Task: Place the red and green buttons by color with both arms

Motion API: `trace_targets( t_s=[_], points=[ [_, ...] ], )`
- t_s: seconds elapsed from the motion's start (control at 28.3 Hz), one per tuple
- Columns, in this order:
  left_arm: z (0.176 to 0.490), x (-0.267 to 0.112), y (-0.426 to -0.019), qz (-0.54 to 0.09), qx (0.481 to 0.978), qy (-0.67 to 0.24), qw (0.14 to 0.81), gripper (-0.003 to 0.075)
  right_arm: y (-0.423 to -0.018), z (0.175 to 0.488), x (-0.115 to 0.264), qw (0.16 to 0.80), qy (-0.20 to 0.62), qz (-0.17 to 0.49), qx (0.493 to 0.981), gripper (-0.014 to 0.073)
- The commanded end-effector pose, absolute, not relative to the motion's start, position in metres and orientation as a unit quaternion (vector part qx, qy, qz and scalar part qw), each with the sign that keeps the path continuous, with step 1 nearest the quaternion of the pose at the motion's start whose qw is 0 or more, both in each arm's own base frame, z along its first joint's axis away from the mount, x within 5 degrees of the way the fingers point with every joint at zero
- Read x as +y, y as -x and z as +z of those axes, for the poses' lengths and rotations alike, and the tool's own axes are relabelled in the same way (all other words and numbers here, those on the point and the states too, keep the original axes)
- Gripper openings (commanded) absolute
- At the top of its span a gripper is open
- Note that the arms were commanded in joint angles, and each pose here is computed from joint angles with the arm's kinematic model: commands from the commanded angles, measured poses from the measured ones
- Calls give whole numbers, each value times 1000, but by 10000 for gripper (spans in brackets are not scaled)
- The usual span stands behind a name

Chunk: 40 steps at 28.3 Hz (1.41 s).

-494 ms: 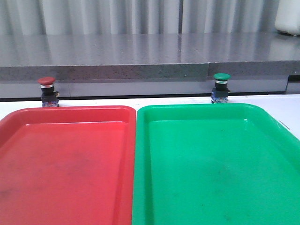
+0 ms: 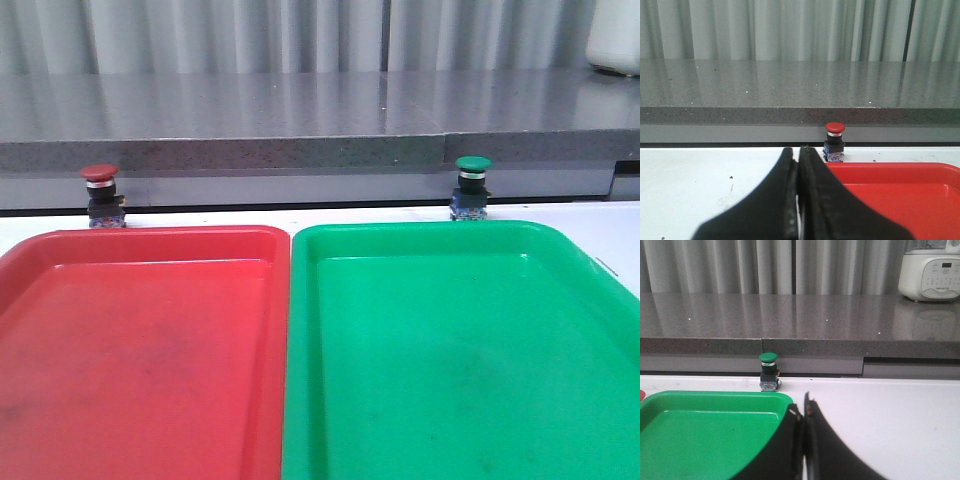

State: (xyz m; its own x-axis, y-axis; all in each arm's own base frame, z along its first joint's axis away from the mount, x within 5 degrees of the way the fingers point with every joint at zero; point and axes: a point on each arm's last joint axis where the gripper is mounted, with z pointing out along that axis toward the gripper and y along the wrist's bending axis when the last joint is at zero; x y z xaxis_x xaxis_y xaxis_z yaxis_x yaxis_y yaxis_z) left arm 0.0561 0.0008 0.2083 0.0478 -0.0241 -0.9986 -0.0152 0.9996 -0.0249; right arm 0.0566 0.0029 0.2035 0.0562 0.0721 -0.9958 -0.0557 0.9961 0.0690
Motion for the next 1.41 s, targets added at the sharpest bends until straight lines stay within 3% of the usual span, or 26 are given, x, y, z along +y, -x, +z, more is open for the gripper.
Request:
trace_targets(
  t_s=[0.0,0.28,0.46,0.71,0.88,1.17,1.38],
  points=[
    [209,1,-55,-6,663,20,748,-20,-54,215,2,765,-2,38,643,-60],
    [210,1,-55,-6,658,20,753,-20,-53,218,2,774,-2,38,632,-60],
    [219,2,-54,-6,623,24,782,-20,-53,222,2,781,-2,38,623,-60],
    [277,1,-38,-9,570,21,822,-20,-42,262,2,786,3,31,618,-60],
    [325,0,-21,-12,552,16,833,-20,-37,301,1,759,12,16,651,-60],
    [379,-2,-26,-16,614,9,789,-20,-49,357,1,710,21,3,704,-60],
    [391,-2,-53,-19,685,7,729,-20,-78,370,2,637,22,2,771,-60]
  ],
)
